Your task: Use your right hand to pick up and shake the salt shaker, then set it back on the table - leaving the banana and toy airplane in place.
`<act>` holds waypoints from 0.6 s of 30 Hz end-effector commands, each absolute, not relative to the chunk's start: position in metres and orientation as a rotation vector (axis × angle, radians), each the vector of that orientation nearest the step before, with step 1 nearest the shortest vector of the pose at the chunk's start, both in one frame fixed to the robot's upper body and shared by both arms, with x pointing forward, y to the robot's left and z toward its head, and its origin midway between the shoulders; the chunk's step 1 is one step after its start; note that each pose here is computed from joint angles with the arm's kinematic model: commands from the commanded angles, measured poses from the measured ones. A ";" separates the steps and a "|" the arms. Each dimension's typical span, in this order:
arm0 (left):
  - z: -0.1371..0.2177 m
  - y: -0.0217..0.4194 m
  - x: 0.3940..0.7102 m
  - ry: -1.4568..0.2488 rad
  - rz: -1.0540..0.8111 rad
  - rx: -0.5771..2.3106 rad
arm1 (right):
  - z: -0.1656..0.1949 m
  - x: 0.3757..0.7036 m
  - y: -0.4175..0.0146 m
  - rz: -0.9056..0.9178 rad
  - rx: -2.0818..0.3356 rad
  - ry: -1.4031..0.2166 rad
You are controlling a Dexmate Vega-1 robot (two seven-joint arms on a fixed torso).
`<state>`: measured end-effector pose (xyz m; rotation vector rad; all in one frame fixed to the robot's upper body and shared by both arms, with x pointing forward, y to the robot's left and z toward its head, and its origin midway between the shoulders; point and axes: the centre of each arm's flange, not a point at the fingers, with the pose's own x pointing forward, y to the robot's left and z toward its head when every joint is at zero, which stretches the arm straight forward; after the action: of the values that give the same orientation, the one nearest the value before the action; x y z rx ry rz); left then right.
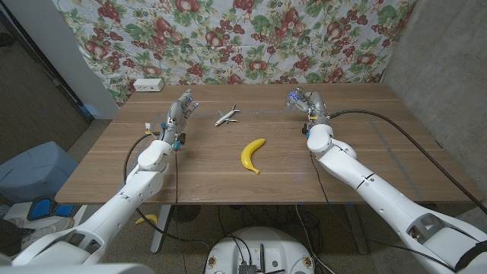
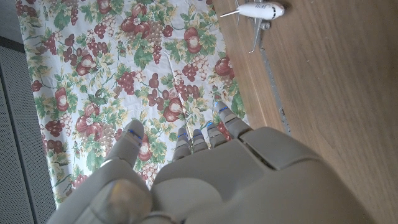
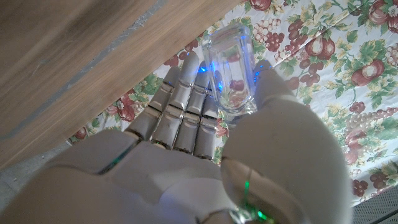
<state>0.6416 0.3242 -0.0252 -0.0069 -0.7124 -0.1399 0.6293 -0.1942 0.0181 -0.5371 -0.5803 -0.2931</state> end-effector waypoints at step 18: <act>-0.025 0.325 0.639 -0.717 -0.140 -0.004 | 0.012 0.627 -0.195 -0.328 -0.488 -0.619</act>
<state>0.6404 0.3245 -0.0253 -0.0052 -0.7130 -0.1403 0.6285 -0.1921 0.0168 -0.5424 -0.5786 -0.2804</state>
